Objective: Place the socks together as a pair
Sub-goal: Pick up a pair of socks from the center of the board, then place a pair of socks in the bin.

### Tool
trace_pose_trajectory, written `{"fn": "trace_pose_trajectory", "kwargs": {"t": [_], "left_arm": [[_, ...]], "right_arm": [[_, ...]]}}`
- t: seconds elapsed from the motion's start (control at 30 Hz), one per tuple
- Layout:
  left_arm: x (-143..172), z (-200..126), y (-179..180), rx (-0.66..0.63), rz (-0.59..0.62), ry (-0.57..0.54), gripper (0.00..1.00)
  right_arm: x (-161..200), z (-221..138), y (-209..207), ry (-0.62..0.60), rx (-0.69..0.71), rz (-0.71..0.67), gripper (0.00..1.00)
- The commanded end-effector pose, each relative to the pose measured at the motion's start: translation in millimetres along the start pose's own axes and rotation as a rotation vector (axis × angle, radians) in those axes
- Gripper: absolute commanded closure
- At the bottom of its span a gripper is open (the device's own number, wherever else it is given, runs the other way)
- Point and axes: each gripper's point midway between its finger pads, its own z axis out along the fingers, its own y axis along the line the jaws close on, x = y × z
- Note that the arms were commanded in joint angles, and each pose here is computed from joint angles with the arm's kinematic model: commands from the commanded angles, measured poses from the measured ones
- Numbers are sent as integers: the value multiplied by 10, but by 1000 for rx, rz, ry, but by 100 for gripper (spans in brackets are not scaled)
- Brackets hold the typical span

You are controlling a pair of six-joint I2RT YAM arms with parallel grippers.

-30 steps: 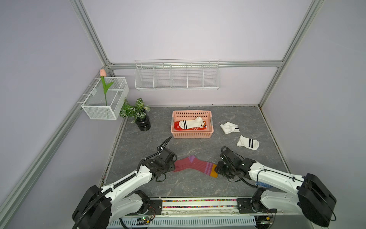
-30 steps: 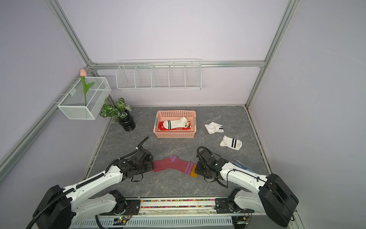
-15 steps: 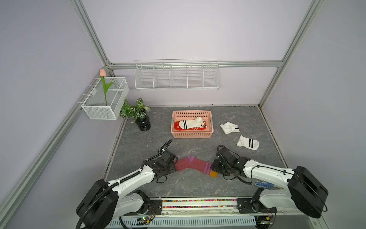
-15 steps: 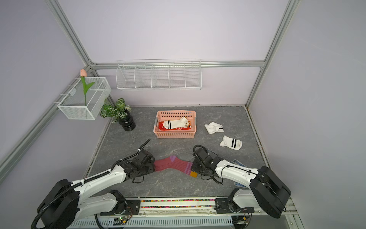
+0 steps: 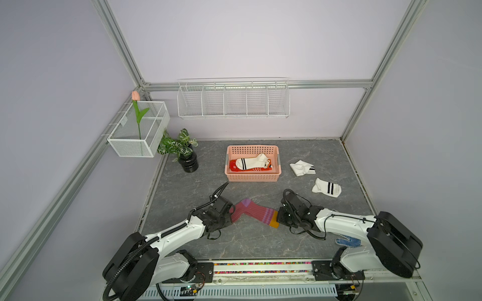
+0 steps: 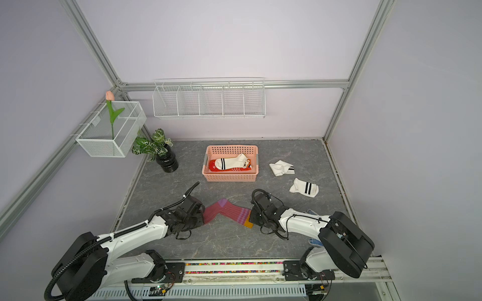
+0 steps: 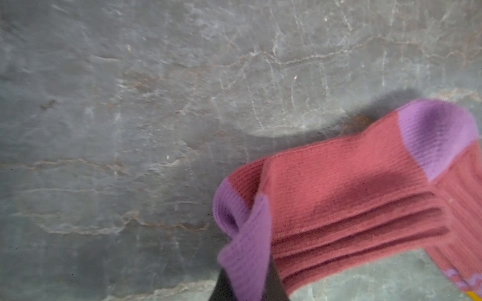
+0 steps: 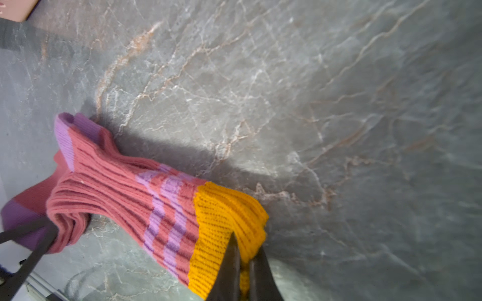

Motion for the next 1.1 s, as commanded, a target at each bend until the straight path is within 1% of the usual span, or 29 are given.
{"fn": "trace_pose_trajectory", "kwargs": {"t": [0.0, 0.17, 0.33, 0.5, 0.6, 0.73, 0.83, 0.97, 1.07], "left_arm": [[-187, -172, -21, -17, 21, -45, 100], [-398, -458, -182, 46, 34, -98, 100], [-668, -842, -416, 140, 78, -190, 100], [-1029, -1249, -671, 220, 114, -254, 100], [-1301, -1364, -820, 253, 127, -278, 100], [-1724, -1392, -990, 251, 142, -306, 100], [-2059, -1316, -1116, 245, 154, -325, 100], [-2481, -1114, -1241, 219, 171, -352, 100], [-2708, -907, -1305, 196, 189, -353, 100]], "right_arm": [[-123, -171, 30, -48, 34, -86, 93], [-345, -477, 233, -123, 0, -155, 93], [-607, -884, 460, -217, -72, -182, 93], [-960, -1275, 734, -285, -113, -226, 93], [-1223, -1383, 817, -311, -115, -229, 93], [-1626, -1404, 905, -344, -118, -228, 93], [-1948, -1308, 1000, -342, -132, -228, 93], [-2340, -1061, 1095, -341, -132, -227, 93], [-2565, -835, 1110, -323, -127, -219, 93]]}}
